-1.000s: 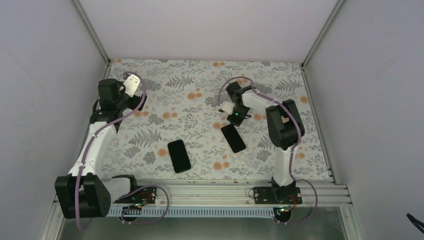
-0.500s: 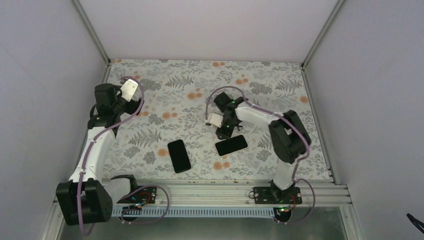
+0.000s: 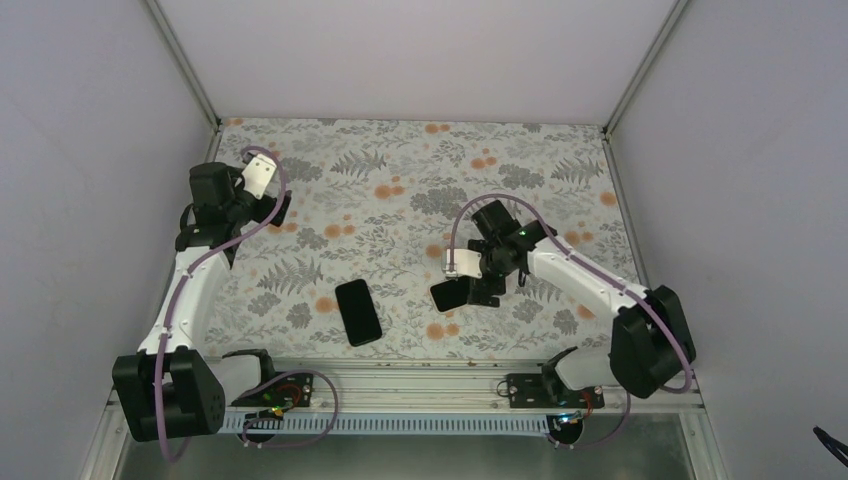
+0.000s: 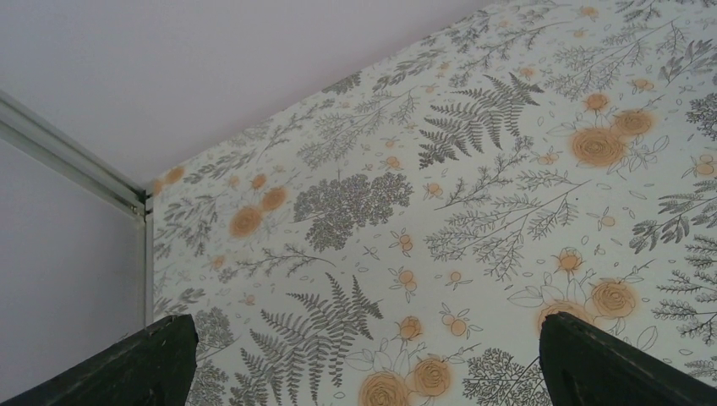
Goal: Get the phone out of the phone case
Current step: Pick up the phone at the center of the board.
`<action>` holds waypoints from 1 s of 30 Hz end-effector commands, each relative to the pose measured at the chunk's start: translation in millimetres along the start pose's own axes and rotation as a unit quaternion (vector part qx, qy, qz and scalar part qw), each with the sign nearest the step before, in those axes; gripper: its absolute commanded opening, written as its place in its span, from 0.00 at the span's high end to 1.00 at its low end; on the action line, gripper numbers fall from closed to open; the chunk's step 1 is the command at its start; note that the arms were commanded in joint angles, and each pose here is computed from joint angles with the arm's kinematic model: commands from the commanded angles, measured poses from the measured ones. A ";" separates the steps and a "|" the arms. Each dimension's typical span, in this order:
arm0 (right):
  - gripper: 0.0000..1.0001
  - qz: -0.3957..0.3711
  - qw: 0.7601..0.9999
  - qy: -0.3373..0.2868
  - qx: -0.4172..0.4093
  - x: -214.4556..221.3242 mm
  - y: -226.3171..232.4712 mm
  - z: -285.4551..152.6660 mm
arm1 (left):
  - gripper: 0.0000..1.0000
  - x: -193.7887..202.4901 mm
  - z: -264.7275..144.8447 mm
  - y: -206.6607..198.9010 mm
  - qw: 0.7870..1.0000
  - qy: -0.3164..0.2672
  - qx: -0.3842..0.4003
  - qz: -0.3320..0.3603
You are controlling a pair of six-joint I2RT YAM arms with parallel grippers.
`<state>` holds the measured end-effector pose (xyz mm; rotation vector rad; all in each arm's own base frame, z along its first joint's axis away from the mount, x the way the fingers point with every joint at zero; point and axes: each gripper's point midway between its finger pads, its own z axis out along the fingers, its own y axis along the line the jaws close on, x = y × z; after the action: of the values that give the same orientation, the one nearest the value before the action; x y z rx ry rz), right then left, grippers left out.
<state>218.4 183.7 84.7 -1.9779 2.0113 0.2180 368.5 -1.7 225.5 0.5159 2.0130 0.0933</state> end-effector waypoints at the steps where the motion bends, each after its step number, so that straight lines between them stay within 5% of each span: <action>1: 0.00 -0.093 0.994 -0.037 0.030 -15.7 -10.1 -12.7 | 0.00 -22.6 -4.2 7.6 0.999 -0.032 -0.003 -0.009; 10: 0.00 -0.109 0.993 0.014 -0.035 4.4 -4.1 19.5 | 0.00 -21.7 -6.3 10.1 1.000 -0.027 -0.011 -0.001; 30: 0.00 -0.121 0.989 0.076 -0.032 31.7 -28.7 67.4 | 0.00 -9.4 1.9 5.8 1.000 -0.020 -0.007 -0.003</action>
<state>240.7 173.6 20.5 -2.3061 1.8712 0.1109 373.8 -1.4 236.0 0.5034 1.9837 0.0950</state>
